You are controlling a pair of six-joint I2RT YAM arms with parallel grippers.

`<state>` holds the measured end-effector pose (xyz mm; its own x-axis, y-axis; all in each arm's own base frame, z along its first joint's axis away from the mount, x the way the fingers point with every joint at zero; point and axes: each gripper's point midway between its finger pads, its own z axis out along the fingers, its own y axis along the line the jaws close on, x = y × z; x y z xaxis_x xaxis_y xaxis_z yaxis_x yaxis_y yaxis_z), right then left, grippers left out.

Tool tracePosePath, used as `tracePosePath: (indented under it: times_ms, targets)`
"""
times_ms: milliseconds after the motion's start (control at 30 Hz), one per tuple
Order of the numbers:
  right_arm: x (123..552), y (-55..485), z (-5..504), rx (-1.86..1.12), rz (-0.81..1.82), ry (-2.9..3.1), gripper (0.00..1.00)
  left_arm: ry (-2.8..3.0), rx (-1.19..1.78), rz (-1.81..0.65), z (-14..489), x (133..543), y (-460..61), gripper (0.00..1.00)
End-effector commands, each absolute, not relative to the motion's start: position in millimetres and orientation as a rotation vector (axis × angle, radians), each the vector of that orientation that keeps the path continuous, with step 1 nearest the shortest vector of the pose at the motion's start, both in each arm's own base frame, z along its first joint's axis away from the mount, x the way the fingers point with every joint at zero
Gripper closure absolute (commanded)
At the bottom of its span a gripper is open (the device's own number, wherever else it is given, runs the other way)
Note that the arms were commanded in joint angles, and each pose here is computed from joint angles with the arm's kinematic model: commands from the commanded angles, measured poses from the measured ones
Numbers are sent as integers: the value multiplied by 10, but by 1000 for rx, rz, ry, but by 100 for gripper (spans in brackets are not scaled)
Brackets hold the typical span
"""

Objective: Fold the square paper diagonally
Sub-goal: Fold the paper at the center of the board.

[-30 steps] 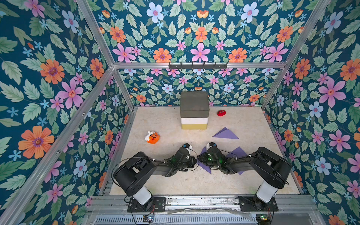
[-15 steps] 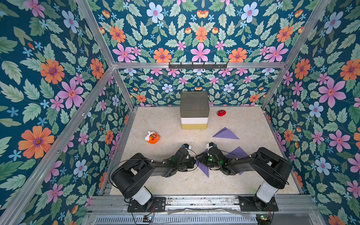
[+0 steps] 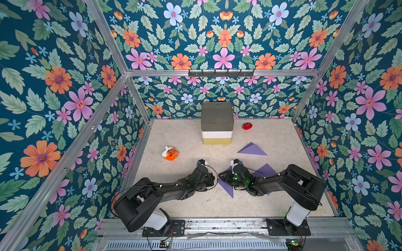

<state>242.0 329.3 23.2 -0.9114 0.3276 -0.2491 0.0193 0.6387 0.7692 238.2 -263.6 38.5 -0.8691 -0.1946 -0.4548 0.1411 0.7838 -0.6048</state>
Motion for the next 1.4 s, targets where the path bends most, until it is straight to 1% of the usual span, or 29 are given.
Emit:
tracePosePath:
  times_ms: [0, 133, 300, 533, 800, 1367]
  targets:
    - [2251, 3089, -91, 315, 1020, 2638, 64, 2456, -46, -957, 433, 2416, -2752, 86]
    - [2250, 3092, -83, 314, 1025, 2636, 64, 2465, -38, -999, 402, 2403, -2822, 86]
    - [2244, 3099, -91, 311, 1031, 2637, 64, 2488, -30, -995, 331, 2368, -2814, 82]
    - [2237, 3095, -93, 314, 1036, 2637, 64, 2497, -22, -998, 312, 2350, -2818, 82]
    - [2241, 3093, -81, 315, 1037, 2632, 65, 2499, -18, -1014, 304, 2342, -2840, 86]
    - [2230, 3110, -85, 306, 1044, 2635, 65, 2492, -18, -1049, 313, 2324, -2872, 87]
